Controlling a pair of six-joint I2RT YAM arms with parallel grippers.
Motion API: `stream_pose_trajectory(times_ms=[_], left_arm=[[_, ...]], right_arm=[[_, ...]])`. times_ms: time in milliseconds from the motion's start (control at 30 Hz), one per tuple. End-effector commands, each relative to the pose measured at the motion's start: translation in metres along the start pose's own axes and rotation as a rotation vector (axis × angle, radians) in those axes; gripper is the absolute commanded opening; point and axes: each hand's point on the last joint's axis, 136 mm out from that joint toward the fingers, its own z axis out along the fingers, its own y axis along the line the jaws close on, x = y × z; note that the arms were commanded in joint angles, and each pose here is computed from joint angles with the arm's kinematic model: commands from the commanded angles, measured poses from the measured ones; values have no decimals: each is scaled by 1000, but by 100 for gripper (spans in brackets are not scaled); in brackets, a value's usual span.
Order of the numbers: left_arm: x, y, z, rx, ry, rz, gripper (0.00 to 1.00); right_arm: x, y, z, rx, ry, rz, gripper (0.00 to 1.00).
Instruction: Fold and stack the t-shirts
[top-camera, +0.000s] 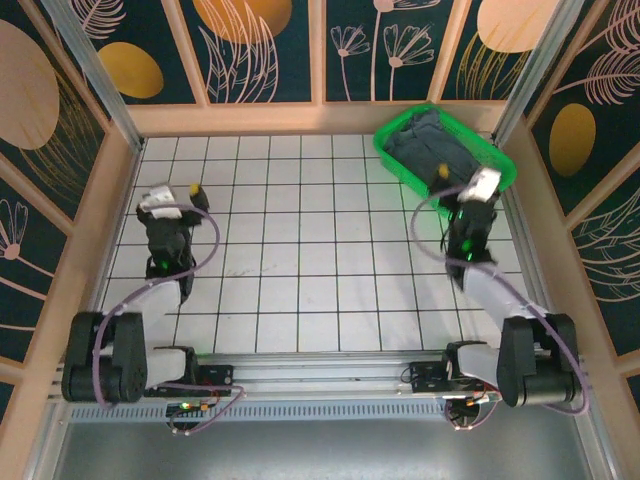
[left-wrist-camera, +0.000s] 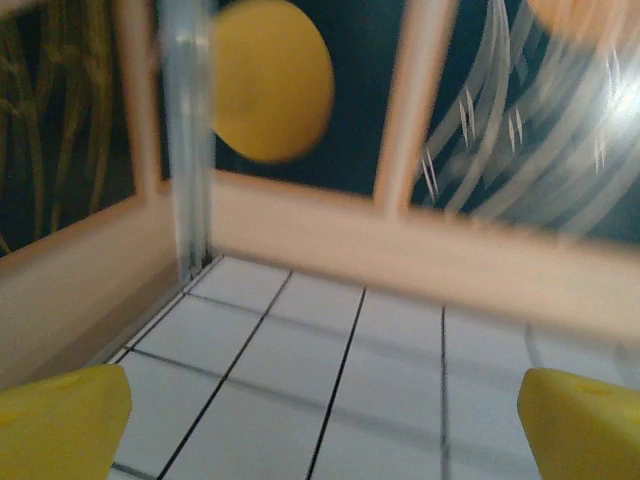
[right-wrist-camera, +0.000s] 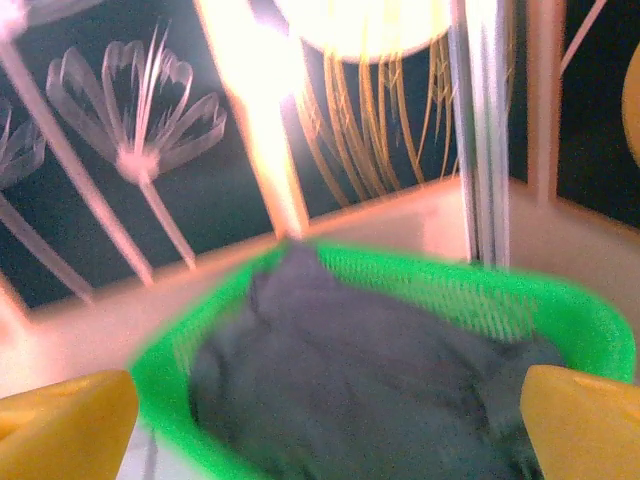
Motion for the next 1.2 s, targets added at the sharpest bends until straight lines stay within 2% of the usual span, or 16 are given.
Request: stream_pose_trajectory(times_ms=[0, 33, 67, 133, 233, 267, 400, 533, 767, 867, 933, 1033, 1133, 1167], left_arm=[[-38, 37, 10, -384, 80, -421, 99], [-36, 41, 11, -462, 123, -487, 99], [-38, 30, 22, -423, 153, -512, 99], [-43, -9, 50, -256, 242, -533, 99], [-32, -62, 73, -67, 382, -585, 99], [-29, -77, 76, -13, 414, -590, 99], [-11, -151, 71, 217, 541, -535, 92], [6, -210, 52, 406, 628, -472, 87], [37, -244, 32, 490, 729, -492, 81], [39, -250, 31, 505, 745, -481, 79], [38, -251, 31, 508, 747, -479, 76], [41, -251, 32, 503, 753, -477, 71], [42, -250, 31, 498, 757, -481, 66], [41, -250, 32, 497, 756, -482, 63]], right_arm=[[-19, -41, 18, 308, 199, 321, 99], [-18, -34, 37, 229, 273, 334, 99], [-14, -30, 49, 206, 323, 335, 96], [-5, -34, 74, 274, 399, 305, 90], [22, -31, 112, 273, 553, 271, 79], [33, -31, 121, 272, 590, 253, 79], [78, -40, 155, 294, 705, 191, 80], [120, -54, 178, 312, 792, 166, 82], [211, -71, 193, 347, 961, 185, 84], [238, -72, 191, 354, 1009, 217, 80], [251, -75, 189, 366, 1034, 237, 69], [258, -75, 189, 365, 1038, 254, 41], [234, -71, 197, 354, 971, 251, 5], [219, -69, 201, 357, 930, 248, 0]])
